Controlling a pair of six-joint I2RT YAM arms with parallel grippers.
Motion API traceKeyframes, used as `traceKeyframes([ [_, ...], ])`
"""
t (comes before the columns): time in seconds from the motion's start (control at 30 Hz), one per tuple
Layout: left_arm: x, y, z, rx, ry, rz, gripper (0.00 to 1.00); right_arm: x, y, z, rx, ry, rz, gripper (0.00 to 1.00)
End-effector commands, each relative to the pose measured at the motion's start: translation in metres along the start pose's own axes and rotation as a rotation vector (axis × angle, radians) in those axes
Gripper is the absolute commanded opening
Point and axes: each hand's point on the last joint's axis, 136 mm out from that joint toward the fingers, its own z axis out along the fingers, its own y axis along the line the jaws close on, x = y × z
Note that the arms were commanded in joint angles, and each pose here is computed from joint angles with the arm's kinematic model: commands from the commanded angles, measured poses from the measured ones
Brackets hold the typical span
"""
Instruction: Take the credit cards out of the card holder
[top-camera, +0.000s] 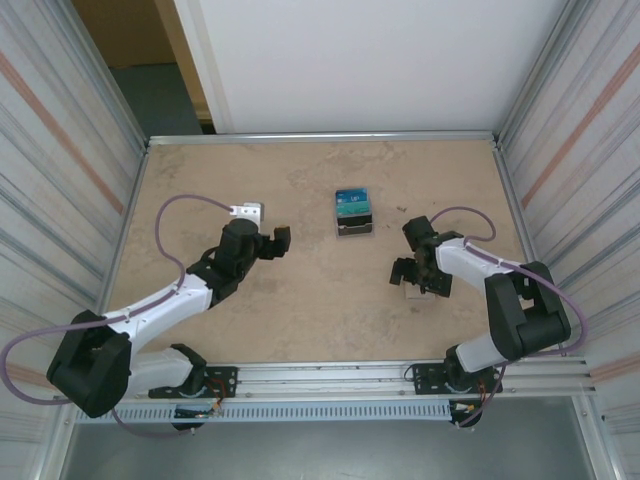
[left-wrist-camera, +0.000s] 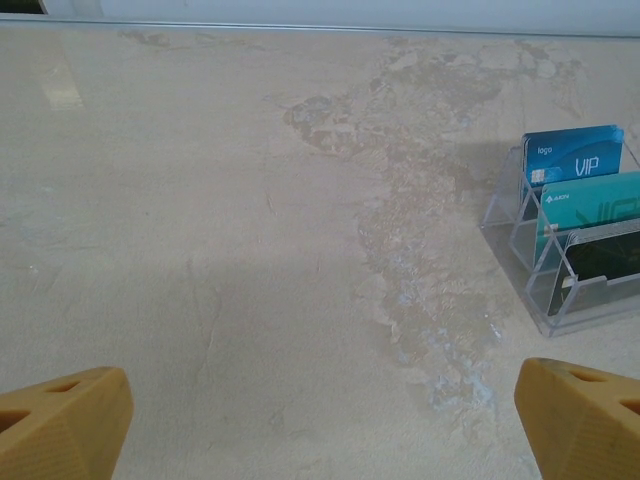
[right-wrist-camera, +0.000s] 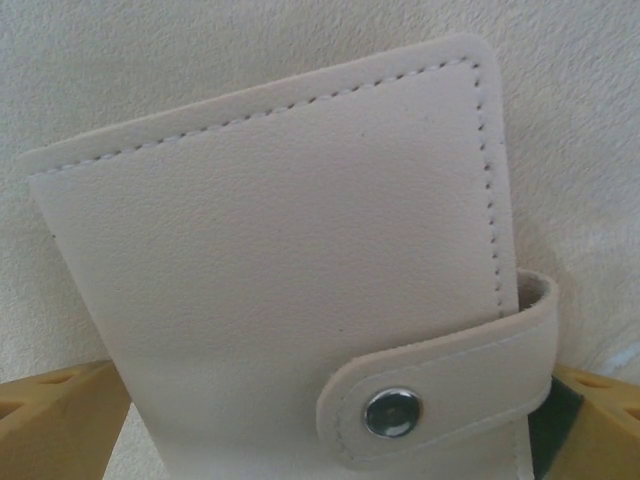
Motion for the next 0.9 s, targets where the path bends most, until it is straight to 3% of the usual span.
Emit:
traceKeyframes([
  [0.0,-0.023,0.005,-0.007,-0.029,-0.059,-0.048,0.99,0.012,0.014,0.005,-0.01,0.047,-0.059,0.97],
  [0.23,-0.021,0.036,-0.009,-0.099,-0.004,-0.25,0.99,0.018,0.028,0.002,-0.012,0.003,-0.157,0.76],
  [0.33,-0.018,0.045,-0.009,-0.09,0.017,-0.331,0.99,0.017,0.036,-0.001,-0.034,-0.039,-0.19,0.71],
  [0.6,-0.022,0.038,-0.01,-0.01,0.038,-0.38,0.99,0.007,0.057,-0.022,-0.118,-0.181,-0.244,0.65],
  [0.87,-0.027,-0.004,0.002,0.176,0.124,-0.392,0.98,-0.004,0.088,-0.054,-0.236,-0.391,-0.324,0.64],
])
